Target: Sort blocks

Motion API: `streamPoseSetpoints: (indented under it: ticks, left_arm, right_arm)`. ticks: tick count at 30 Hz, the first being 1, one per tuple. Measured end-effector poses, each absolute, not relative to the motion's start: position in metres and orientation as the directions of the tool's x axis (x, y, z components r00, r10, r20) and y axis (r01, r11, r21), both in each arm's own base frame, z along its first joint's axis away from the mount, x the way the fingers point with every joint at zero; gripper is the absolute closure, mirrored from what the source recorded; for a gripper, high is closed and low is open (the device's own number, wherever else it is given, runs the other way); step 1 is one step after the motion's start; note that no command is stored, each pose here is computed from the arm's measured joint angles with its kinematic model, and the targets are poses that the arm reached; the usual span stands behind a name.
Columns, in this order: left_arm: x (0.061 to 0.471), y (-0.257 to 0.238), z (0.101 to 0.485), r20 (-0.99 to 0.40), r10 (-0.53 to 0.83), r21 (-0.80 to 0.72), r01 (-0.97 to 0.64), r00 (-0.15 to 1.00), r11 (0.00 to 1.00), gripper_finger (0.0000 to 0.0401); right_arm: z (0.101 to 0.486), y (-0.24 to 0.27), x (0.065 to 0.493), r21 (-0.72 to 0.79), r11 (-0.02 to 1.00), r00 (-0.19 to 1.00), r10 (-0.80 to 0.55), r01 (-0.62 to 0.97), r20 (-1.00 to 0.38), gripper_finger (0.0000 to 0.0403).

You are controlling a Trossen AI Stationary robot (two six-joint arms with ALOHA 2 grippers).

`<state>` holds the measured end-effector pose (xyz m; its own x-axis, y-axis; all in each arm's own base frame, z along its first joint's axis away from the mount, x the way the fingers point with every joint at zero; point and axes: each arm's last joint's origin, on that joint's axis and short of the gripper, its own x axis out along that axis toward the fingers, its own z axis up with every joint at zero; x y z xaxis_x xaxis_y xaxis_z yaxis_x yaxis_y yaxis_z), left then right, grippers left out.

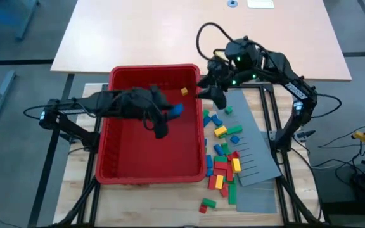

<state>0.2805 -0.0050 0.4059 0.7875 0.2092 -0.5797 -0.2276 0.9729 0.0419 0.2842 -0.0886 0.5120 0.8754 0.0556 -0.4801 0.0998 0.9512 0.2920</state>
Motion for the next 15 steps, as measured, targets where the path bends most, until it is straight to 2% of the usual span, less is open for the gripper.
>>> streamPoseSetpoints:
  ticks: [7,15]
  left_arm:
    - [0.288,0.002,0.434,-0.384,0.184,-0.089,-0.235,0.905,0.968,0.0291]
    - [0.293,0.001,0.445,-0.267,0.159,-0.153,-0.205,0.95,0.967,0.0291]
  right_arm:
    - [0.517,-0.061,0.298,0.232,0.973,0.901,0.088,0.015,-0.424,0.016]
    - [0.517,-0.054,0.301,0.232,0.973,0.904,0.102,-0.003,-0.416,0.0148]
